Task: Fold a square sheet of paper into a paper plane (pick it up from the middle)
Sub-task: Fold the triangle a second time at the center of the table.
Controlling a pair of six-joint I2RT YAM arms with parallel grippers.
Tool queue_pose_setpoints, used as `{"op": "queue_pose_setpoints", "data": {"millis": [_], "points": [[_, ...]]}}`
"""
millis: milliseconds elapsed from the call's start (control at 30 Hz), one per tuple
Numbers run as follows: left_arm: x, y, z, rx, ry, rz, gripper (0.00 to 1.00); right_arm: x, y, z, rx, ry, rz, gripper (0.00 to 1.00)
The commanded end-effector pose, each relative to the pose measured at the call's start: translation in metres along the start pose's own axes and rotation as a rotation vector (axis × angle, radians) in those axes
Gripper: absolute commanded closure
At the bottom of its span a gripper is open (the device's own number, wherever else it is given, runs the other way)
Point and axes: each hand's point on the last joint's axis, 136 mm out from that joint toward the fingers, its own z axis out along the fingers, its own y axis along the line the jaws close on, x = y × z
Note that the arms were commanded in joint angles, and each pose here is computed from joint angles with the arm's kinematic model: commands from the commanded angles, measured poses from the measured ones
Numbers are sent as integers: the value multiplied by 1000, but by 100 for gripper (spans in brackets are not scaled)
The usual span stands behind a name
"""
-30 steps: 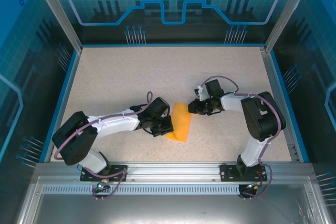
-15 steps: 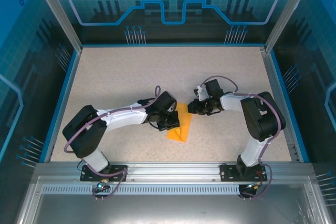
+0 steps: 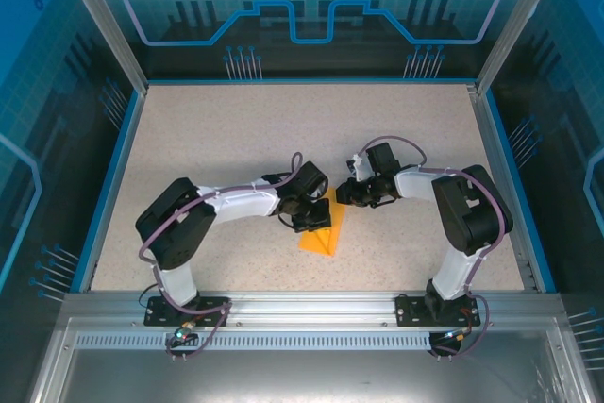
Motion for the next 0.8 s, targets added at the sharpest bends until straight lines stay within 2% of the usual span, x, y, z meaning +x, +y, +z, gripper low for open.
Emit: {"op": "queue_pose_setpoints", "data": {"millis": [0, 433, 767], "points": [[-4, -11, 3, 21, 15, 33, 100, -15, 24, -9, -39, -32, -59, 78], [-10, -17, 14, 23, 30, 48, 100, -14, 8, -8, 53, -3, -58, 78], [-12, -21, 21, 29, 45, 55, 100, -10, 1, -2, 67, 29, -59, 78]]}}
